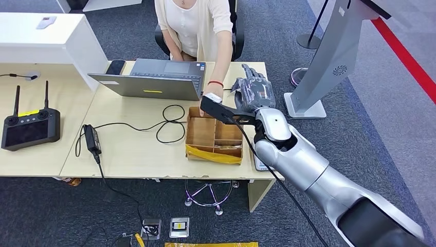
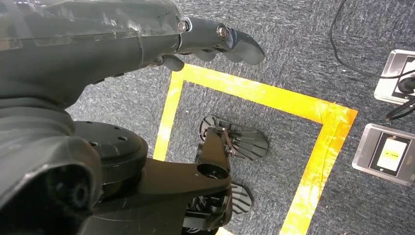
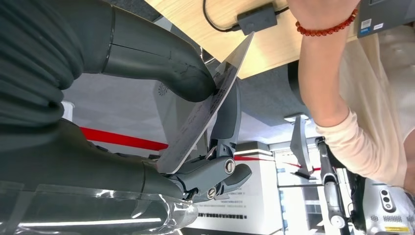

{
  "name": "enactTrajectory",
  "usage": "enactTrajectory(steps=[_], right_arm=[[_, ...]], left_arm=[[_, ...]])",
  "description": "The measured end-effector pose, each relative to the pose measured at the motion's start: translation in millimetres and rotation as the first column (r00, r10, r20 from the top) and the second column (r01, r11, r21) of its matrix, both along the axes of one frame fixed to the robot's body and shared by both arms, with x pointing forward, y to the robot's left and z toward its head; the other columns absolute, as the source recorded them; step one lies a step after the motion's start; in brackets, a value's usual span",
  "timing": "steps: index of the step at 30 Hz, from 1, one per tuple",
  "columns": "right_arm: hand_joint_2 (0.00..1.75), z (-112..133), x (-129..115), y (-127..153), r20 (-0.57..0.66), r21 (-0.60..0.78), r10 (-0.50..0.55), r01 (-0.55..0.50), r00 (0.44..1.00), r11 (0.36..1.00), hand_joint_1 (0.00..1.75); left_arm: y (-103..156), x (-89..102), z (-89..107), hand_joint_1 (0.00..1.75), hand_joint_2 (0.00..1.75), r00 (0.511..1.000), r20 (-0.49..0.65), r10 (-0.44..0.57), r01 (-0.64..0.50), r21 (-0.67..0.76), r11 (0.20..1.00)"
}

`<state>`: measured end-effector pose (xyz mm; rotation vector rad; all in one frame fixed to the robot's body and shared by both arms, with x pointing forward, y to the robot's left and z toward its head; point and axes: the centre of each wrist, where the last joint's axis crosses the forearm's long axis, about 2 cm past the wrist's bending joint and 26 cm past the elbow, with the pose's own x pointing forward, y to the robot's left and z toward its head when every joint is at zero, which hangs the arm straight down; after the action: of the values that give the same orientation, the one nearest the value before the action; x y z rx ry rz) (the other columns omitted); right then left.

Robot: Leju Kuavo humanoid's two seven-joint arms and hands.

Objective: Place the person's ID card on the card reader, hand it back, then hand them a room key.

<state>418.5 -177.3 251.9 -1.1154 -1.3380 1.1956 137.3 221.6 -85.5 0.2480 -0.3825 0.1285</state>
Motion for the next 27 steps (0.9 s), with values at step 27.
enactTrajectory(steps=[27], right_arm=[[1.75, 6, 7, 34, 0.013, -0.017, 0.039, -0.038, 0.999, 0.999, 1.75]], left_arm=[[-2, 3.4, 1.4, 0.0, 0.0, 1.0, 0.007, 0.003, -0.003, 0.007, 1.0]])
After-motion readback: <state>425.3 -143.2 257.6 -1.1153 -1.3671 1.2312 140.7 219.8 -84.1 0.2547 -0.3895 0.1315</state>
